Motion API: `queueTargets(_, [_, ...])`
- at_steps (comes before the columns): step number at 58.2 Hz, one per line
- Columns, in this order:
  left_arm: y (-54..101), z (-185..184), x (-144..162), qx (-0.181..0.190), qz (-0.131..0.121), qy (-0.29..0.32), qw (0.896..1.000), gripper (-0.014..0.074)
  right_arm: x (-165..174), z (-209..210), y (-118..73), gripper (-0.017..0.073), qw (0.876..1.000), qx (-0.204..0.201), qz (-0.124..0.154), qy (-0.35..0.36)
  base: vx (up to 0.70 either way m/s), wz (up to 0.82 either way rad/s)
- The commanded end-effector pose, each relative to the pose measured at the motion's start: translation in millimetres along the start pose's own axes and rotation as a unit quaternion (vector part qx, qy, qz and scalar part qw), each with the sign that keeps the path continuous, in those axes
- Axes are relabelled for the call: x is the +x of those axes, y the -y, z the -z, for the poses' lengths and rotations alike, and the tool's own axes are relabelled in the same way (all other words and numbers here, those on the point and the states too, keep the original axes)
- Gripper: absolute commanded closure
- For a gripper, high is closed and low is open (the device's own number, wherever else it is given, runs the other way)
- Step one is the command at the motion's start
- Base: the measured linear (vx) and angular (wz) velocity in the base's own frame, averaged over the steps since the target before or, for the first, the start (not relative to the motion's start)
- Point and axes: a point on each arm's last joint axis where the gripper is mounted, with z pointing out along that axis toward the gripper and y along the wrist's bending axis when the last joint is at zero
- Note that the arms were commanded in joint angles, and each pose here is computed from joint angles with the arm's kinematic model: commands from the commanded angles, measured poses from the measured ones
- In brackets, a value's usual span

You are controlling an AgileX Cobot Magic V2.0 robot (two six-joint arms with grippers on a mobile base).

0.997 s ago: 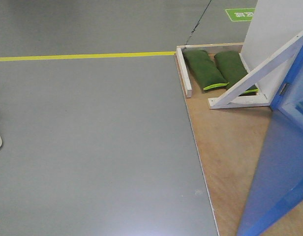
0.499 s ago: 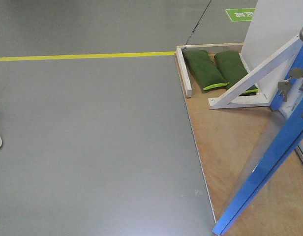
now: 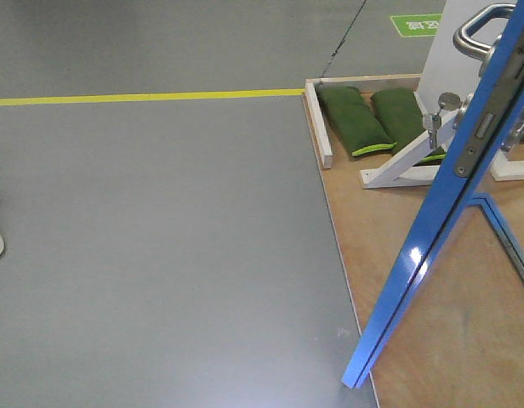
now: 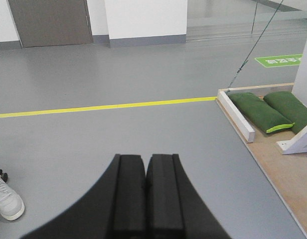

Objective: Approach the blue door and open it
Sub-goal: 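Pull the blue door open toward the robot with the right gripper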

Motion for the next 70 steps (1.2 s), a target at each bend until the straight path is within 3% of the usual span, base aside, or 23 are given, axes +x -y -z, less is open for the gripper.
queueTargets(1, [0.1,4,-17,0.004,0.004,0.062,0.998,0.0521,-19,19,-21.6,0.0547,0.997,-0.038,0.009,0.066,0.00,0.00])
queueTargets(21, [0.1,4,-17,0.004,0.004,0.062,0.998,0.0521,-2,19,-62.9,0.0547,0.993,-0.113,0.000,0.043,0.00,0.00])
queueTargets(31, [0.1,4,-17,0.004,0.004,0.062,0.998,0.0521,7,18,-78.4,0.0547,0.987,-0.151,-0.042,0.019,0.00,0.00])
queueTargets(40, [0.1,4,-17,0.004,0.004,0.062,0.998,0.0521,15,11,-84.6,0.0547,0.984,-0.165,-0.067,0.001,0.00,0.00])
queueTargets(60, [0.1,4,-17,0.004,0.004,0.062,0.998,0.0521,28,-21,-79.4,0.0547,0.984,-0.153,-0.086,0.014,0.00,0.00])
queueTargets(61, [0.1,4,-17,0.004,0.004,0.062,0.998,0.0521,28,-23,-78.9,0.0547,0.984,-0.152,-0.089,0.020,0.00,0.00])
queueTargets(62, [0.1,4,-17,0.004,0.004,0.062,0.998,0.0521,28,-31,-77.2,0.0547,0.981,-0.153,-0.114,0.044,0.00,0.00])
queueTargets(64, [0.1,4,-17,0.004,0.004,0.062,0.998,0.0521,28,-35,-76.6,0.0547,0.978,-0.154,-0.133,0.049,0.00,0.00])
queueTargets(70, [0.1,4,-17,0.004,0.004,0.062,0.998,0.0521,35,-43,-76.1,0.0547,0.968,-0.158,-0.191,0.030,0.00,0.00])
